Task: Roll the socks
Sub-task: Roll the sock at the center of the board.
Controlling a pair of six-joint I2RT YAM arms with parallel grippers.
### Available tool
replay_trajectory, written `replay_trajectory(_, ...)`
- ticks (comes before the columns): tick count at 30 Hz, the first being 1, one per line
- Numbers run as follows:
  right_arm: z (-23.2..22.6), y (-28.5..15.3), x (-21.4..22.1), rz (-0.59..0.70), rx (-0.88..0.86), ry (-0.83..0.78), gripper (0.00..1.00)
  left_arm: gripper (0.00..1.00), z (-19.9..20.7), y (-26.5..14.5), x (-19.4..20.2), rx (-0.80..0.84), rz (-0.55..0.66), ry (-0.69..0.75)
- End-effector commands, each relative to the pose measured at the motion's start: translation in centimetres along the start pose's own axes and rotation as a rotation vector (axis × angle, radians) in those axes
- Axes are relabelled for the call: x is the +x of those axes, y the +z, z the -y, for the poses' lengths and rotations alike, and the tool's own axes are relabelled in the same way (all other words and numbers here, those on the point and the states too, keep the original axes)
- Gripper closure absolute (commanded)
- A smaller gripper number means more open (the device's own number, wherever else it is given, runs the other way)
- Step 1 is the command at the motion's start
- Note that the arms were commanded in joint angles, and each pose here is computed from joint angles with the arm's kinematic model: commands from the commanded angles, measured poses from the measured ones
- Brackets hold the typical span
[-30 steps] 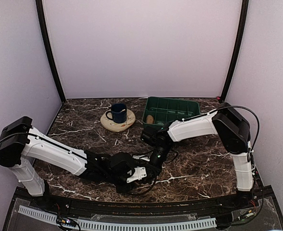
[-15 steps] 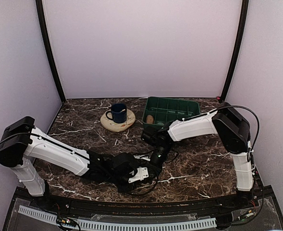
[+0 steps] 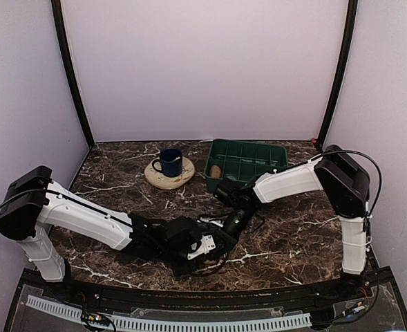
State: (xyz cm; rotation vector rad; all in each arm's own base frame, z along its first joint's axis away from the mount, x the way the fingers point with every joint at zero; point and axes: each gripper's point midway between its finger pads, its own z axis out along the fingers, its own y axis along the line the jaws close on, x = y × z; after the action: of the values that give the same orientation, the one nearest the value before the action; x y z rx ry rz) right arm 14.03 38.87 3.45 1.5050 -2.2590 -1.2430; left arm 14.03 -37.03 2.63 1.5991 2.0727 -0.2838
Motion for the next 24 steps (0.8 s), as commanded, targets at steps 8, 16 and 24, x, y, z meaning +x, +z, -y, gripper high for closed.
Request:
replay_trajectory(8, 0.0, -3.0, -1.9, 0.169, 0.006, -0.004, 0.7, 1.0, 2.1, 0.4, 3.1, 0.118, -0.138, -0.119)
replay_trajectory(16, 1.0, -5.5, -2.7, 0.3, 0.045, 0.004, 0.69, 1.0, 2.0, -0.1, 3.3, 0.199, -0.138, -0.218)
replay_trajectory(24, 2.3, -7.0, -3.1, 0.385, 0.165, -0.027, 0.7, 1.0, 1.5, -1.1, 3.5, 0.322, -0.154, -0.341)
